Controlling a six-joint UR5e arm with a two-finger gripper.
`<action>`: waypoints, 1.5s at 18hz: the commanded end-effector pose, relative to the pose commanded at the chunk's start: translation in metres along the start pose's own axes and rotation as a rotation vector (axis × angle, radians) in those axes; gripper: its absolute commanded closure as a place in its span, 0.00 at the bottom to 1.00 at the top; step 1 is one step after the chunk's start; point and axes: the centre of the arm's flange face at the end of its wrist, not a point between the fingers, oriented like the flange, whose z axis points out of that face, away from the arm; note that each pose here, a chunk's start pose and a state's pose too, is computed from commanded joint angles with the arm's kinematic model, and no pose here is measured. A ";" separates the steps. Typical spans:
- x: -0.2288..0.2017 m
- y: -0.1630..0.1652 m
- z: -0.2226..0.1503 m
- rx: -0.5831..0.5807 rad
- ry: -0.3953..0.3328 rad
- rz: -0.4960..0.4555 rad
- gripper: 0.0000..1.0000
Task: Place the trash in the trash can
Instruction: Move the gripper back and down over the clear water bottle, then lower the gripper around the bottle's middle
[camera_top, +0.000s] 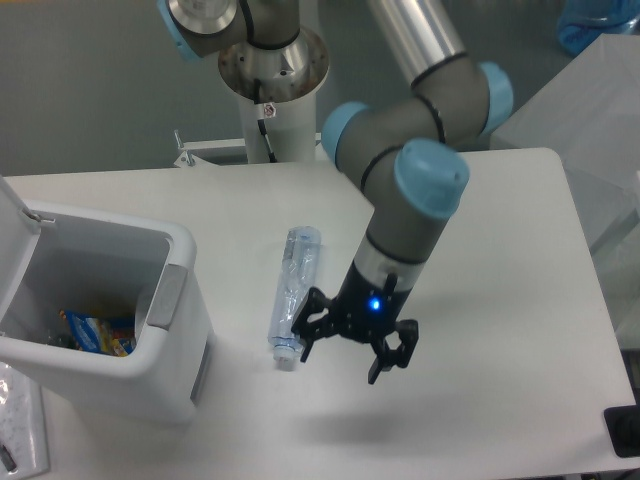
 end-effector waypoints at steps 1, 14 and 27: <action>0.004 0.000 0.011 -0.030 0.005 0.003 0.00; 0.039 0.016 0.096 -0.308 0.053 0.036 0.00; 0.051 0.019 0.109 -0.365 0.042 0.049 0.18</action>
